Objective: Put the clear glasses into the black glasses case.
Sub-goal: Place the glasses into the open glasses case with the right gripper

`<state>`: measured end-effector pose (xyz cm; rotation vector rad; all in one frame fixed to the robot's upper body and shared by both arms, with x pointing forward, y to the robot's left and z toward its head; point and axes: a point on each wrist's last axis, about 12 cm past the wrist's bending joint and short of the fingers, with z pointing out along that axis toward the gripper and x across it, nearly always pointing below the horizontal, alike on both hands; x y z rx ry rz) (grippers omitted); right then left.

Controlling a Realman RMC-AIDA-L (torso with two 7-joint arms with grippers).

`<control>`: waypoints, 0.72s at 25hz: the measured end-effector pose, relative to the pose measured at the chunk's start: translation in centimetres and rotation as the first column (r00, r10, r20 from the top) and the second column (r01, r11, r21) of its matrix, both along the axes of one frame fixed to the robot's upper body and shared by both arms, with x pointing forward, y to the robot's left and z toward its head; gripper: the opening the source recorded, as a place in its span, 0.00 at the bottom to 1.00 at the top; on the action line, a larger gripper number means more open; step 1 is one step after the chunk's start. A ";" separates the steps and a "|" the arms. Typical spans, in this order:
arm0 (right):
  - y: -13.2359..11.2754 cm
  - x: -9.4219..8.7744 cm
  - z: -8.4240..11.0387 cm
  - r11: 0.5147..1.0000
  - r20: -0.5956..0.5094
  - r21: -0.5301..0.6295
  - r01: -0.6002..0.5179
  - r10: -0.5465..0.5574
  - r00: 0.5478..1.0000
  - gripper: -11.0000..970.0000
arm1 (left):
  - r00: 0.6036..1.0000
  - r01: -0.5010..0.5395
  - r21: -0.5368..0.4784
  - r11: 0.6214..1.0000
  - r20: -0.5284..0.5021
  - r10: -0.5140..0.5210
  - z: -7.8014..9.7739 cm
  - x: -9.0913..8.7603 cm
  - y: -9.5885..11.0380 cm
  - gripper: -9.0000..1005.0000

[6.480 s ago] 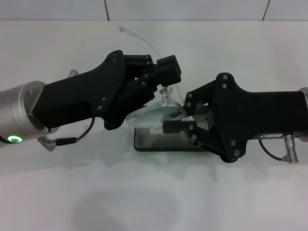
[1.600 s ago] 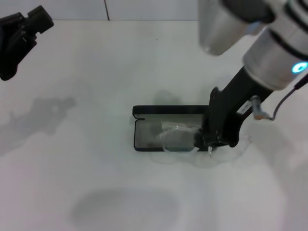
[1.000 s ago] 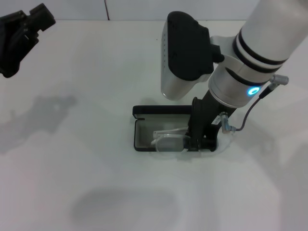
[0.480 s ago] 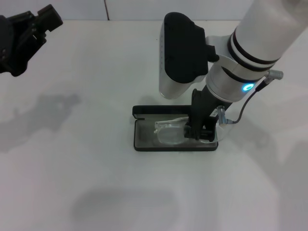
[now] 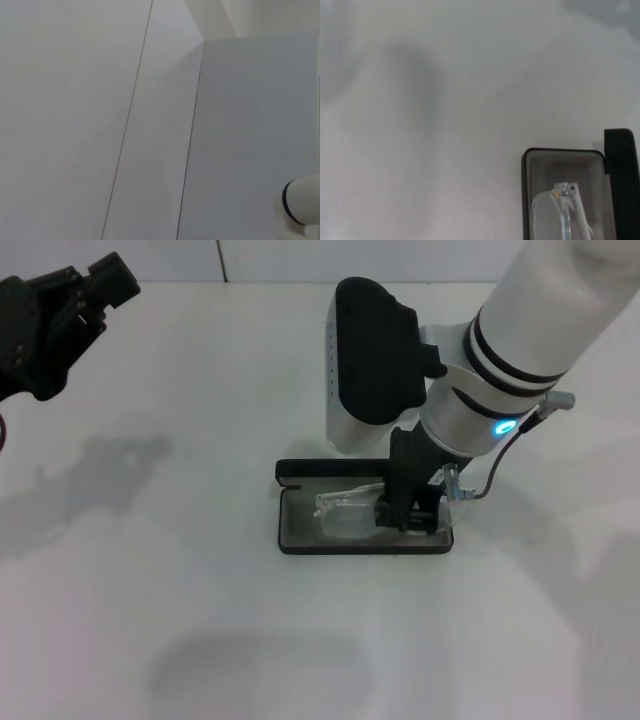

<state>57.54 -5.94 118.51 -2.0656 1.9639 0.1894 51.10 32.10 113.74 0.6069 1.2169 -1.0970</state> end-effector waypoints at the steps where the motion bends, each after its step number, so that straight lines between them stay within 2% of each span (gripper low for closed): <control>1: 0.0 0.0 0.0 1.000 -0.001 0.003 -0.003 0.003 1.000 0.10 | 1.000 0.000 -0.001 1.000 -0.001 0.000 0.0 0.0 0.0 0.08; 18: 0.1 0.5 -0.8 0.998 -0.025 0.055 0.006 -0.005 1.000 0.10 | 1.000 -0.006 -0.006 1.000 0.001 0.006 -0.3 -0.2 -0.2 0.08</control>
